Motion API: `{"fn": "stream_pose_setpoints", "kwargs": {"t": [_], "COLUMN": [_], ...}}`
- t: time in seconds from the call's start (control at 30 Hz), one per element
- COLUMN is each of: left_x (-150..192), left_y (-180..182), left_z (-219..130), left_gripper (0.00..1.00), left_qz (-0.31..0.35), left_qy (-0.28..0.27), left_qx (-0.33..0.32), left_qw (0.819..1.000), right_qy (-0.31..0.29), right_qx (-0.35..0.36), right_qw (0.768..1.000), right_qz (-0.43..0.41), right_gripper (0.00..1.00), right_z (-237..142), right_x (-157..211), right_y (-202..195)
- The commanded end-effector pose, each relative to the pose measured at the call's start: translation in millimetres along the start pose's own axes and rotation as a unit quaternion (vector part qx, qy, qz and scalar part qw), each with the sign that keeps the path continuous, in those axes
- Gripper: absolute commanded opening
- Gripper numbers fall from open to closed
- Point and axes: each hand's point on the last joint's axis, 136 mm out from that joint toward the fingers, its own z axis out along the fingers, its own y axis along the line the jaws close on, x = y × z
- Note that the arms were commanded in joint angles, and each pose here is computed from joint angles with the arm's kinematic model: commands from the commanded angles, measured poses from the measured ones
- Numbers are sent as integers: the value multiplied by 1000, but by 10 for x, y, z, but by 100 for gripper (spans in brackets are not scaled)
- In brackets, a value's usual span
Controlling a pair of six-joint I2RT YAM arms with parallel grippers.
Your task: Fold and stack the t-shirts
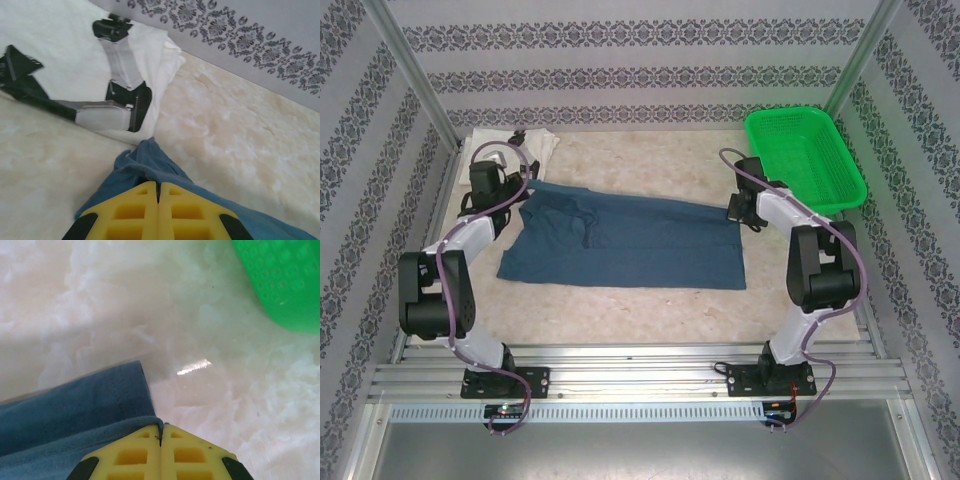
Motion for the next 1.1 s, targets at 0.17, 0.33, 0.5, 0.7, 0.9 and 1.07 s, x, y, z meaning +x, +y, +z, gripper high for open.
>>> {"fn": "stream_pose_setpoints", "kwargs": {"t": [0.17,0.33,0.5,0.7,0.9,1.07], "left_x": [-10,131,347,496,710,765], "left_y": [314,461,588,723,825,872], "left_z": [-197,-262,-296,-367,-394,-490], "left_gripper": [0,0,0,0,0,0], "left_qz": [-21,-28,-28,-31,-41,-46], "left_qy": [-39,-33,-9,9,46,52], "left_qx": [-50,-79,-103,-135,-156,-172], "left_qw": [998,996,994,990,986,983], "right_qy": [-2,11,37,61,83,92], "right_qx": [26,30,41,60,64,71], "right_qw": [1000,999,998,996,994,993], "right_qz": [16,14,10,4,4,3], "right_gripper": [0,0,0,0,0,0], "right_z": [-47,-67,-40,-25,-15,-8], "right_x": [199,335,486,653,792,859], "right_y": [-189,-253,-331,-428,-458,-492]}}
